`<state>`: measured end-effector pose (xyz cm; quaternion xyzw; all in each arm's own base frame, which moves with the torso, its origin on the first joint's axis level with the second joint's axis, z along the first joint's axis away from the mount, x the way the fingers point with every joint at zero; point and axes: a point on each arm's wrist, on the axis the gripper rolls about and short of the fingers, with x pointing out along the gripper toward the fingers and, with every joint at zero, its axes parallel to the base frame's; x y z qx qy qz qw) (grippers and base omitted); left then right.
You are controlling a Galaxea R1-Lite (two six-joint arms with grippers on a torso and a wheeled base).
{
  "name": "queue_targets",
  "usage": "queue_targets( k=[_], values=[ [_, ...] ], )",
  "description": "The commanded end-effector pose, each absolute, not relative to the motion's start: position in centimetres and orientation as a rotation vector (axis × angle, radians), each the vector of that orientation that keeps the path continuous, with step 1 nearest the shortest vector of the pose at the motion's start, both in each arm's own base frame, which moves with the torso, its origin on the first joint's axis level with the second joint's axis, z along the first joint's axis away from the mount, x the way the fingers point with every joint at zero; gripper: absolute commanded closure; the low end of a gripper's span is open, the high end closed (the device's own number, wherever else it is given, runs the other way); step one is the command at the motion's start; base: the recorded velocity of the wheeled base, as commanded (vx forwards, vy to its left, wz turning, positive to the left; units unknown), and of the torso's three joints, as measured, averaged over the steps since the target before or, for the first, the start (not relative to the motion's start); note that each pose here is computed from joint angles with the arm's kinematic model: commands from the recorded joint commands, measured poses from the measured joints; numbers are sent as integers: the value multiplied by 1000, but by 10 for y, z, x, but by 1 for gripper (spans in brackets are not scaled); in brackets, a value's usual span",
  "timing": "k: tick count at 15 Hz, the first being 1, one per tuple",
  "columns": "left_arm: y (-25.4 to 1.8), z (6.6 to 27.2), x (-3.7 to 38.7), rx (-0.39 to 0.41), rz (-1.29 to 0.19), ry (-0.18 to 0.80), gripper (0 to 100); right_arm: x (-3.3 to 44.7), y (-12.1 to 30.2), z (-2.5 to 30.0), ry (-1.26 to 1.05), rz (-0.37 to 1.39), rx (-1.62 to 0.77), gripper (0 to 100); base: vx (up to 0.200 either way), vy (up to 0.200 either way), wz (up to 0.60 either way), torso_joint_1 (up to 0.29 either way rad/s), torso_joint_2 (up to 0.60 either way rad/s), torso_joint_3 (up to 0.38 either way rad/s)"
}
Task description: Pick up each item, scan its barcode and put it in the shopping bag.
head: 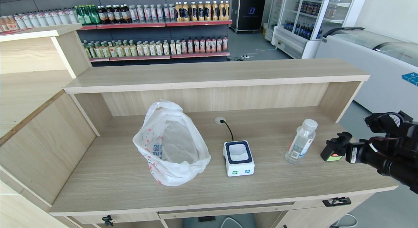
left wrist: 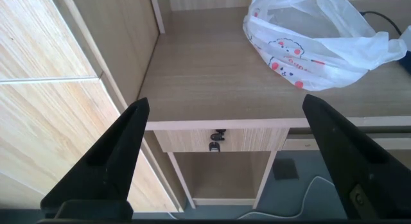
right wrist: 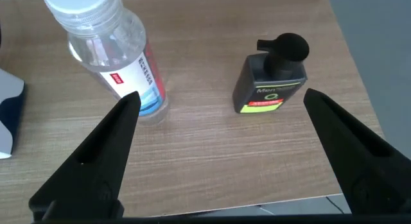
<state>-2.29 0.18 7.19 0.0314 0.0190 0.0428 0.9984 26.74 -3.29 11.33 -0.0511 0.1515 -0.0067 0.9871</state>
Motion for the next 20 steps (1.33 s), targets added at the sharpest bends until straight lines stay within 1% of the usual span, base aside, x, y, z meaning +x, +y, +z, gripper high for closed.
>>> queue_targets(
  k=[1, 5, 7, 13, 20],
  values=[
    [2, 72, -23, 63, 86, 39, 0, 287, -23, 97, 342, 57, -111, 0, 0, 0, 0, 0, 0, 0],
    [2, 72, -23, 63, 86, 38, 0, 299, 6, 87, 311, 156, -140, 0, 0, 0, 0, 0, 0, 0],
    [2, 72, -23, 63, 86, 38, 0, 305, 7, 80, 310, 168, -183, 0, 0, 0, 0, 0, 0, 0],
    [2, 72, -23, 63, 86, 38, 0, 323, 11, 64, 298, 181, -205, 0, 0, 0, 0, 0, 0, 0],
    [2, 72, -23, 63, 86, 39, 0, 343, 34, 55, 269, 245, -214, 0, 0, 0, 0, 0, 0, 0]
  ],
)
